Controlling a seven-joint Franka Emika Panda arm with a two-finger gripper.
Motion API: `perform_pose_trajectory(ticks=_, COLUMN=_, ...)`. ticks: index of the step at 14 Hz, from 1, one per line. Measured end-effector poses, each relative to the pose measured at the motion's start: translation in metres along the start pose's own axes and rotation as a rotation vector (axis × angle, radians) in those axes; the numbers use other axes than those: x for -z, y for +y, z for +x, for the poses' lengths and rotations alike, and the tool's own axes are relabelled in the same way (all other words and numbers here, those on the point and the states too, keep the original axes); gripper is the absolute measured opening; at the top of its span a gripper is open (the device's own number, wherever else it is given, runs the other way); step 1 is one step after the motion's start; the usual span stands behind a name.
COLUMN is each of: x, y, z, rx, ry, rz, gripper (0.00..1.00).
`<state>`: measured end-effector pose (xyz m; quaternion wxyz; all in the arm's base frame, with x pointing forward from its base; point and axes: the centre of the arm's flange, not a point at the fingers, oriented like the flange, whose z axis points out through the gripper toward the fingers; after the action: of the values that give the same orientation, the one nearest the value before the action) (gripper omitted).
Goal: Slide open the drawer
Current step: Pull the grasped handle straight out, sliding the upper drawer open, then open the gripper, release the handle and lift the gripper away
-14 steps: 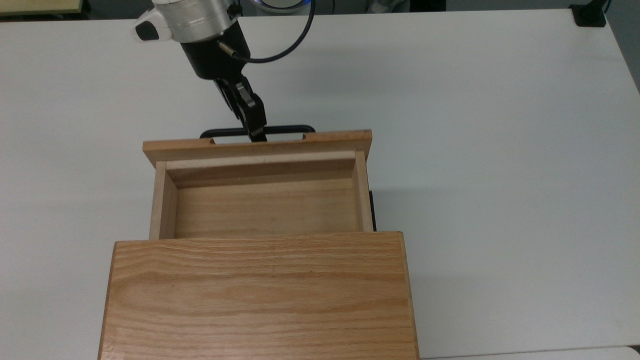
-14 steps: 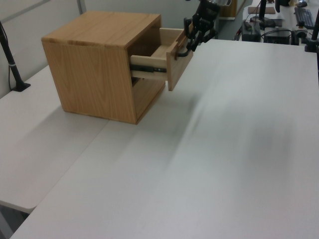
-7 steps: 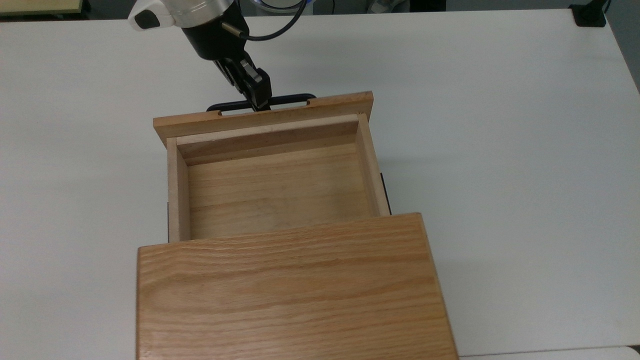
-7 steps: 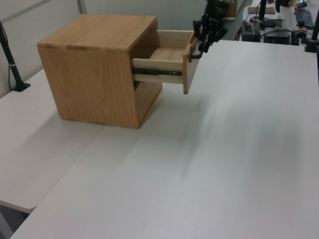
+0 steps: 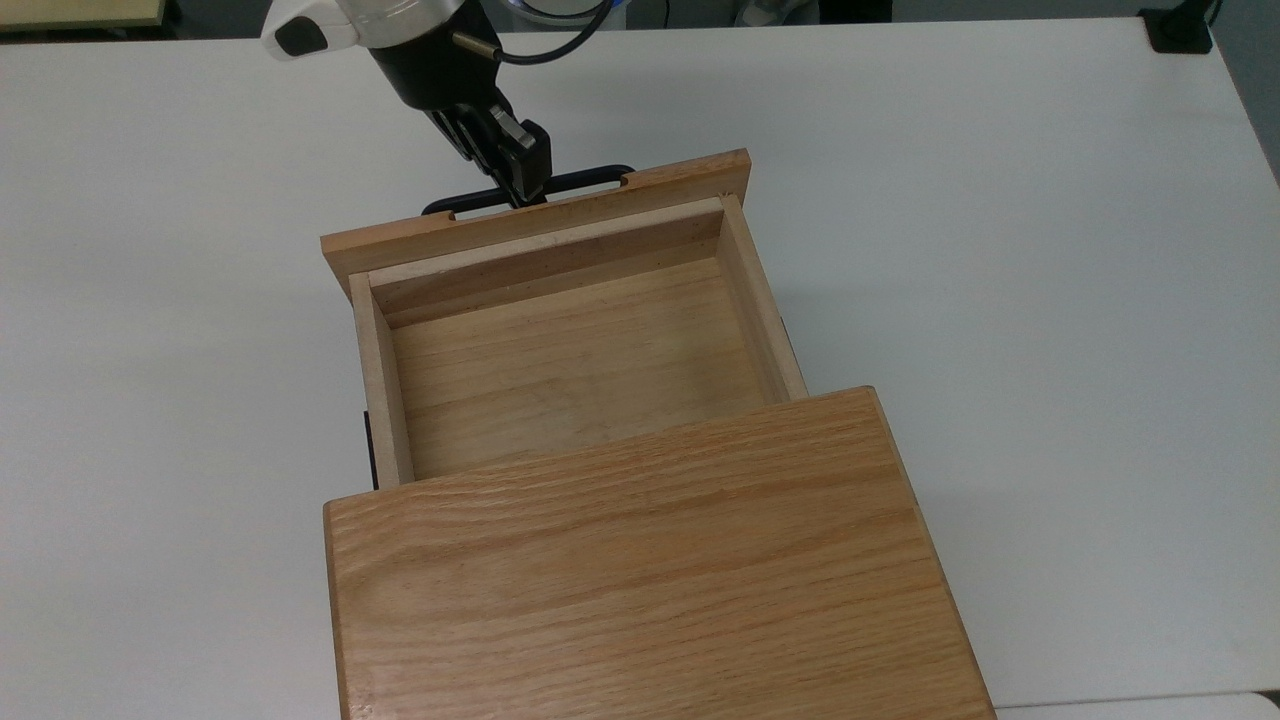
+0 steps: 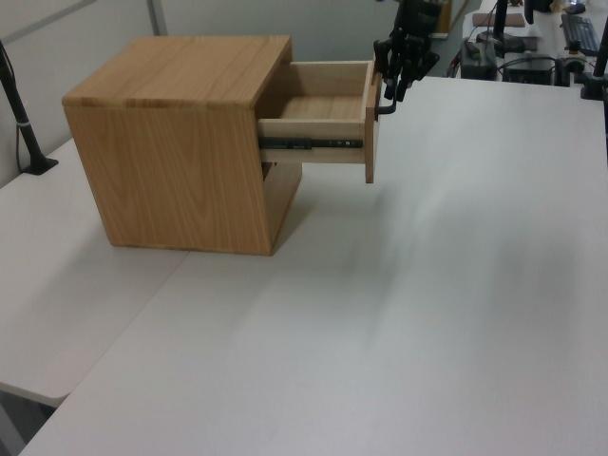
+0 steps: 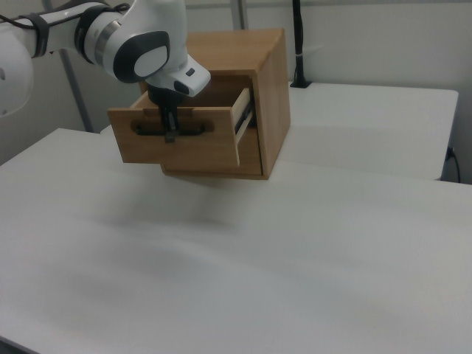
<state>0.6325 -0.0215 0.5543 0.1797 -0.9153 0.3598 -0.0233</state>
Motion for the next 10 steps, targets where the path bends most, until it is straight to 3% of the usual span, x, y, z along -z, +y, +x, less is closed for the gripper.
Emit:
perform_pose_trajectory(ticks=2, x=0.002, y=-0.003, z=-0.007, rx=0.111, ry=-0.013, rz=-0.003, gripper=0.30)
perform_pose_trajectory(ticks=4, x=0.016, y=-0.010, z=-0.018, rx=0.176, ry=-0.006, rz=0.009, gripper=0.52)
perform_pose_trajectory(ticks=8, x=0.042, y=-0.004, z=-0.020, rx=0.185, ry=0.028, rz=0.028, gripper=0.98)
perform_pose_trajectory(ticks=10, x=0.046, y=0.001, z=-0.016, rx=0.188, ry=0.046, rz=0.011, gripper=1.00)
